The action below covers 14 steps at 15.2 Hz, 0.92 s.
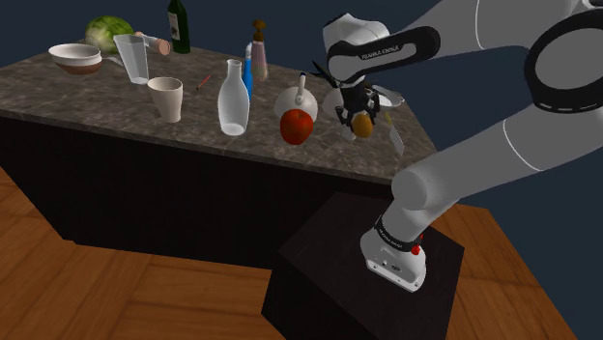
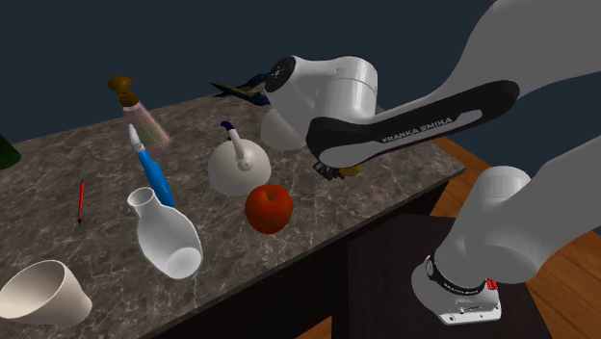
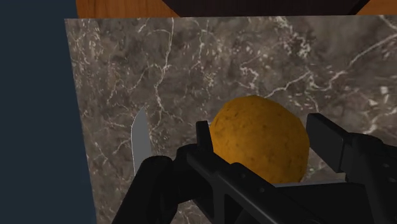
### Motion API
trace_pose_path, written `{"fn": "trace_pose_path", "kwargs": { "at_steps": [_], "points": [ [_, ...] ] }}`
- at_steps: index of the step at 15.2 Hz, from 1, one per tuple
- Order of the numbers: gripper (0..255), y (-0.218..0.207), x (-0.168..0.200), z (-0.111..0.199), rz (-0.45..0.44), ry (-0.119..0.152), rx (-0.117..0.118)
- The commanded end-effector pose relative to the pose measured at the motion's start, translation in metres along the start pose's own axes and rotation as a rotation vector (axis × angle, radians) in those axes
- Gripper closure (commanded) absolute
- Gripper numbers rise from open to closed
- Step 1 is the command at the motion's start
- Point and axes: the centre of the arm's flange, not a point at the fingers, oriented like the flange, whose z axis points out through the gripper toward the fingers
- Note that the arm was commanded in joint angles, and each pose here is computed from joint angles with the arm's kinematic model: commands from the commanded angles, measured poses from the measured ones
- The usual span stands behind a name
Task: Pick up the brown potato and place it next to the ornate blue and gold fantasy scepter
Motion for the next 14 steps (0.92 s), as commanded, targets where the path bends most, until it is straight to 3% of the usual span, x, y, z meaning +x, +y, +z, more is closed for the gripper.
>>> {"fn": "trace_pose_path", "kwargs": {
  "at_steps": [1,14],
  "points": [
    [255,0.007,0.000,-0.009,0.000,0.000,0.000],
    [255,0.044,-0.004,-0.067,0.000,0.000,0.000]
  ]
}}
